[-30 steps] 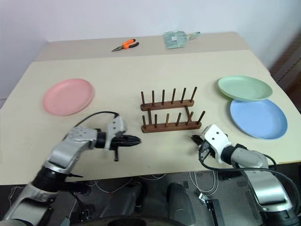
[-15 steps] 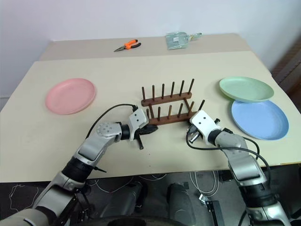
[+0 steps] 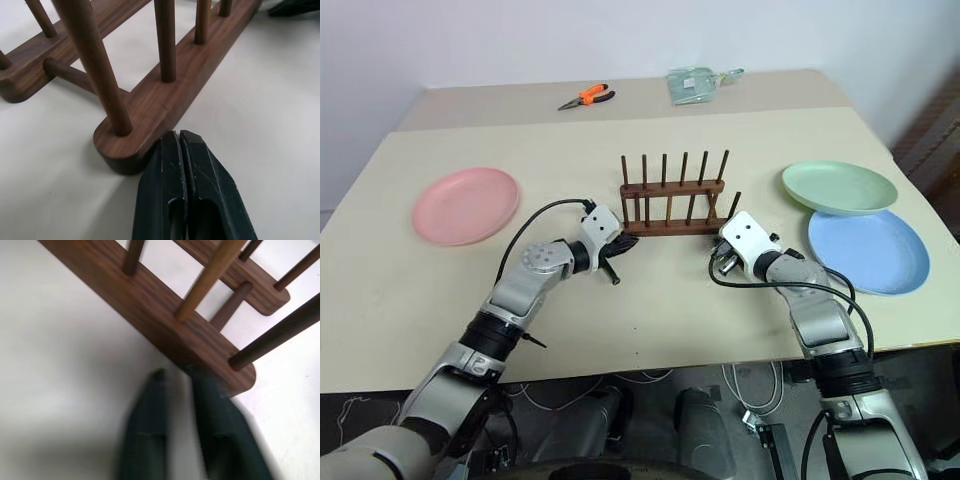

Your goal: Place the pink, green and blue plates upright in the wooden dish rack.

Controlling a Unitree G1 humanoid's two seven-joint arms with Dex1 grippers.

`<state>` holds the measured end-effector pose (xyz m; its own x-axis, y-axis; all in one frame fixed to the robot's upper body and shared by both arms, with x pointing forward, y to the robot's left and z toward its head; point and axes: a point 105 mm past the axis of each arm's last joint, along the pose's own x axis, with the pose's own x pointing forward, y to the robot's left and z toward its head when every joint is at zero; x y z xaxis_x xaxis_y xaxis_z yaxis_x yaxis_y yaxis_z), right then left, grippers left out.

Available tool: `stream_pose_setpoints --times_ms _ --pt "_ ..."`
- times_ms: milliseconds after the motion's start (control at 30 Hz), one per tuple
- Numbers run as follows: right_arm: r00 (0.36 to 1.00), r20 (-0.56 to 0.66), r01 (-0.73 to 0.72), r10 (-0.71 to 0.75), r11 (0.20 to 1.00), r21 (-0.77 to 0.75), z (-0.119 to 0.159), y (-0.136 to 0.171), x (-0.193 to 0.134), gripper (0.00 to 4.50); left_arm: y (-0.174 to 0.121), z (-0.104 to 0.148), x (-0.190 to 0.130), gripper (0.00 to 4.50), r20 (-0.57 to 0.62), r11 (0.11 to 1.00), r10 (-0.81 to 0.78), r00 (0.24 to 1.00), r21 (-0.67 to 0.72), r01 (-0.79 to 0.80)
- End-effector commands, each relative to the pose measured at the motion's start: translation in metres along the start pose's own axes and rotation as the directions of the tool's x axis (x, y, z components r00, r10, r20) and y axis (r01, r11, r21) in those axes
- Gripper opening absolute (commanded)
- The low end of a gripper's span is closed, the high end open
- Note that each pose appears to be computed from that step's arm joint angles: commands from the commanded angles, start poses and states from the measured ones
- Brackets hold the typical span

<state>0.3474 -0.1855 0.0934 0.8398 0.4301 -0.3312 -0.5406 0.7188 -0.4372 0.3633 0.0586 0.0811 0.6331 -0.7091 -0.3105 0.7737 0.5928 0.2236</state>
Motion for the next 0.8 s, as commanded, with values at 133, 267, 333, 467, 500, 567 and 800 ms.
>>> stream_pose_setpoints --times_ms 133,267,333,467,500,567,800 --pt "0.984 0.142 -0.101 0.11 0.992 -0.069 0.038 0.021 -0.024 4.42 0.053 0.017 -0.06 2.26 0.104 0.944 0.273 0.956 -0.221 -0.246" --pt "0.981 0.151 -0.111 0.123 0.99 -0.084 0.043 0.026 -0.025 4.5 0.117 0.021 -0.113 3.24 0.072 0.736 0.641 0.764 -0.337 -0.587" --pt "0.981 0.15 -0.114 0.126 0.99 -0.089 0.043 0.027 -0.022 4.5 0.149 0.009 -0.149 3.24 -0.029 0.512 0.822 0.569 -0.402 -0.759" --pt "0.975 0.156 -0.152 0.162 0.986 -0.07 0.043 0.032 -0.019 4.5 0.173 -0.021 -0.204 3.24 -0.258 0.096 0.933 0.252 -0.496 -0.863" --pt "0.97 0.161 -0.178 0.183 0.983 -0.045 0.044 0.034 -0.018 4.5 0.175 -0.028 -0.214 3.24 -0.301 0.018 0.931 0.205 -0.524 -0.852" --pt "0.961 0.177 -0.214 0.214 0.977 -0.023 0.048 0.038 -0.019 4.5 0.174 -0.039 -0.225 3.24 -0.378 -0.092 0.913 0.152 -0.556 -0.826" --pt "0.966 0.198 -0.159 0.166 0.986 -0.051 0.053 0.033 -0.015 4.5 0.157 -0.064 -0.202 3.24 -0.5 -0.183 0.807 0.314 -0.717 -0.673"
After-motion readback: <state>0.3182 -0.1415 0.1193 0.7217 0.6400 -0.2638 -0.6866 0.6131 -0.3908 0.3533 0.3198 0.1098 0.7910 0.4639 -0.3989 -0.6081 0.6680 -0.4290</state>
